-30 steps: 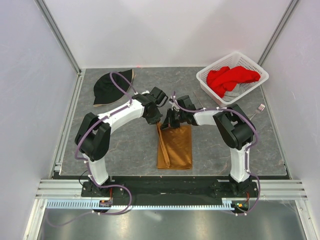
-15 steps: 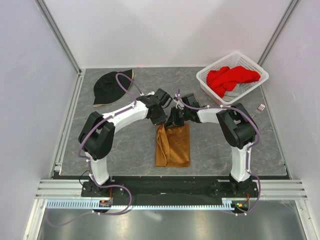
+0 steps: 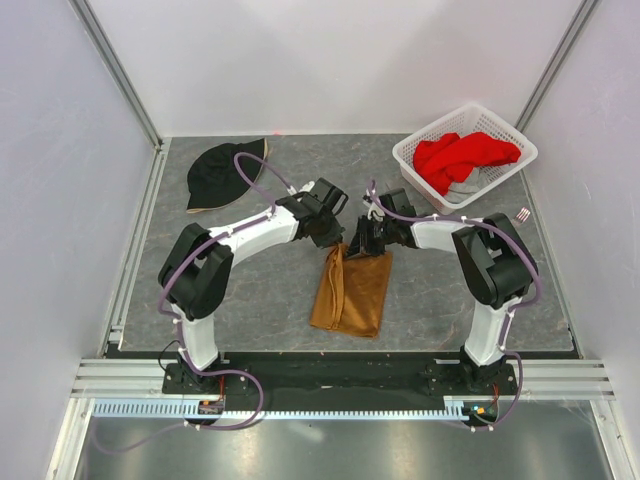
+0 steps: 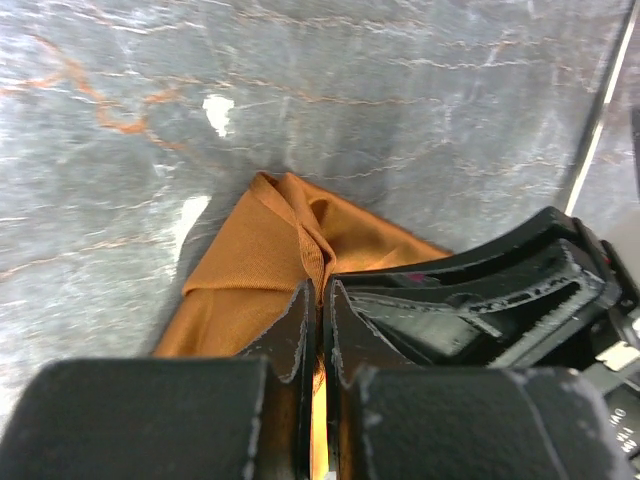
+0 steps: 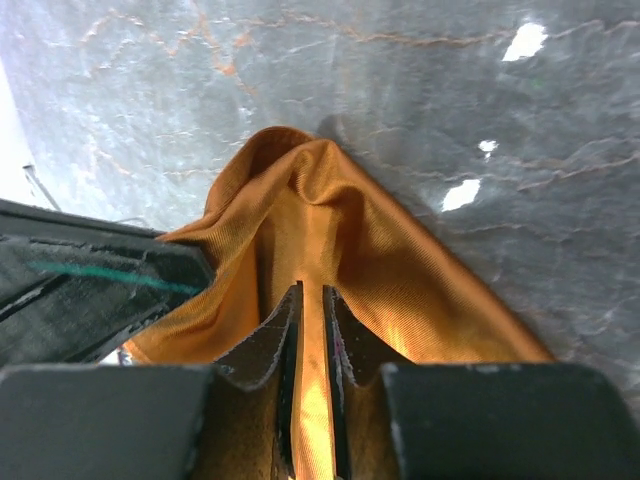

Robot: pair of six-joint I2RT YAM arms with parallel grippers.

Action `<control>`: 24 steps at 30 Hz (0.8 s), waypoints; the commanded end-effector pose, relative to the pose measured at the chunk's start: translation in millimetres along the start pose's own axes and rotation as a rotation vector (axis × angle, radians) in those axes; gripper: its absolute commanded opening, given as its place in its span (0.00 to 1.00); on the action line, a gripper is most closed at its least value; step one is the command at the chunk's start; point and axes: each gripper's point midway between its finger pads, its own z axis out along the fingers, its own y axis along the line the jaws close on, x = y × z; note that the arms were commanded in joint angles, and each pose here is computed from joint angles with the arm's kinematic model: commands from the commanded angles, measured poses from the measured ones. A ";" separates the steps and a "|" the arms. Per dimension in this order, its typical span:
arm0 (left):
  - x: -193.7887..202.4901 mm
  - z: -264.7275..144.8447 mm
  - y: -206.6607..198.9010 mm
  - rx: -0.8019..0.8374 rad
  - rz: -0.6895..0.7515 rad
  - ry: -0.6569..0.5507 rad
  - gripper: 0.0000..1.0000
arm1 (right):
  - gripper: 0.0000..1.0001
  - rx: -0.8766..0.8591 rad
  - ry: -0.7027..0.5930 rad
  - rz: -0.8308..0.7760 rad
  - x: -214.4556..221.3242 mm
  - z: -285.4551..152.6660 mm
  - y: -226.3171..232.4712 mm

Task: Fold the napkin into a case and place the utensils inside
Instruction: Fold the upper triangle-folded napkin at the center of the board.

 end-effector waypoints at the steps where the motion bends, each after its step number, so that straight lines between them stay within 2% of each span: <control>1: 4.0 9.6 -20.0 0.085 -0.079 0.001 0.02 | 0.18 0.032 -0.006 -0.052 -7.0 8.8 -13.7; 9: 11.5 20.9 -33.7 0.140 -0.084 0.017 0.06 | 0.16 0.046 -0.023 -0.032 -23.0 20.3 -21.0; 11: 13.2 23.8 -33.3 0.143 -0.084 0.019 0.13 | 0.16 0.058 -0.035 -0.022 -26.4 13.6 -21.8; 15: 11.8 22.6 -38.1 0.174 -0.079 0.008 0.20 | 0.17 0.093 -0.063 0.011 -34.6 -4.4 -28.9; 19: 12.0 14.1 -44.3 0.221 -0.052 0.010 0.36 | 0.18 0.109 -0.098 0.042 -45.7 -26.0 -34.1; 20: 11.4 7.0 -47.9 0.240 -0.043 0.008 0.41 | 0.19 0.112 -0.102 0.047 -46.8 -29.4 -35.2; 24: 11.9 -18.4 -58.4 0.328 0.032 0.017 0.48 | 0.22 0.125 -0.134 0.051 -53.5 -49.9 -35.0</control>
